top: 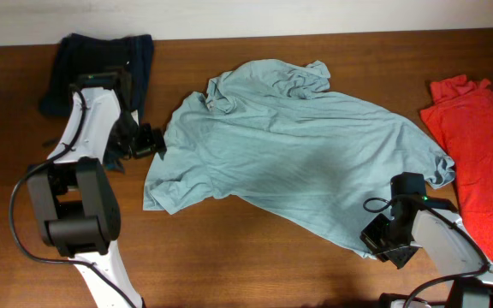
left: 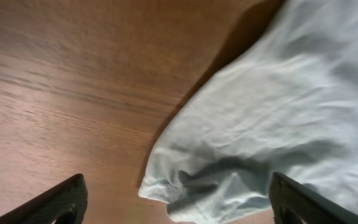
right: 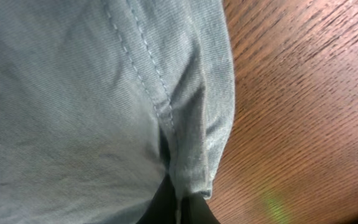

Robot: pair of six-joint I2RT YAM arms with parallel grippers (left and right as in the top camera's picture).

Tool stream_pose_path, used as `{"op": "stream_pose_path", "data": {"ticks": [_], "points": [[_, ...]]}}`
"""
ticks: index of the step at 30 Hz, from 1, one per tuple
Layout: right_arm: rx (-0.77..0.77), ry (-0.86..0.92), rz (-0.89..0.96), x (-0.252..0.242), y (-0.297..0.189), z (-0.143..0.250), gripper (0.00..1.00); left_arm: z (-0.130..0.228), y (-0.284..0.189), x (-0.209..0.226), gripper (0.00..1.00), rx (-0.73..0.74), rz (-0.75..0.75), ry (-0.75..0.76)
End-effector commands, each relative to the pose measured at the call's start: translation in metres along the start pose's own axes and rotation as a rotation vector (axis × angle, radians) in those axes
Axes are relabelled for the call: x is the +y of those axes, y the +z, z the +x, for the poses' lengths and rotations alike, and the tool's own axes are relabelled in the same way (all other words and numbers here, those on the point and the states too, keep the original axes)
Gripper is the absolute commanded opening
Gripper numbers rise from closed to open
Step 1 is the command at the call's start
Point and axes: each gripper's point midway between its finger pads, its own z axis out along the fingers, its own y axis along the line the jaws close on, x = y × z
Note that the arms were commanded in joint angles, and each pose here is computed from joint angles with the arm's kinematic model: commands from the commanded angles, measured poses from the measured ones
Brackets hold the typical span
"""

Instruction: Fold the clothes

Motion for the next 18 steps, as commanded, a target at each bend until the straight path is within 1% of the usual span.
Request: {"op": "stream_pose_path", "data": {"ticks": [1, 3, 9, 12, 14, 16, 18], "points": [[-0.006, -0.007, -0.007, -0.001, 0.006, -0.001, 0.04, 0.006, 0.02, 0.003, 0.83, 0.026, -0.006, -0.029], [-0.006, -0.007, -0.008, -0.001, 0.006, -0.001, 0.04, 0.006, 0.027, 0.003, 0.8, 0.023, -0.001, -0.029], [-0.003, -0.007, -0.01, 0.0, 0.006, -0.001, 0.04, 0.016, 0.052, 0.002, 0.77, 0.047, 0.018, -0.038], [-0.003, -0.007, -0.01, 0.0, 0.006, -0.001, 0.04, 0.024, 0.062, -0.001, 0.65, 0.071, 0.039, -0.048], [-0.003, -0.007, -0.01, 0.0, 0.006, -0.001, 0.04, 0.027, 0.065, 0.0, 0.62, 0.08, 0.036, -0.049], [-0.003, -0.007, -0.01, 0.0, 0.006, -0.001, 0.04, 0.029, 0.068, 0.001, 0.56, 0.086, 0.034, -0.052], [-0.003, -0.007, -0.01, 0.0, 0.006, -0.001, 0.04, 0.03, 0.071, 0.001, 0.4, 0.087, 0.033, -0.055]]}}
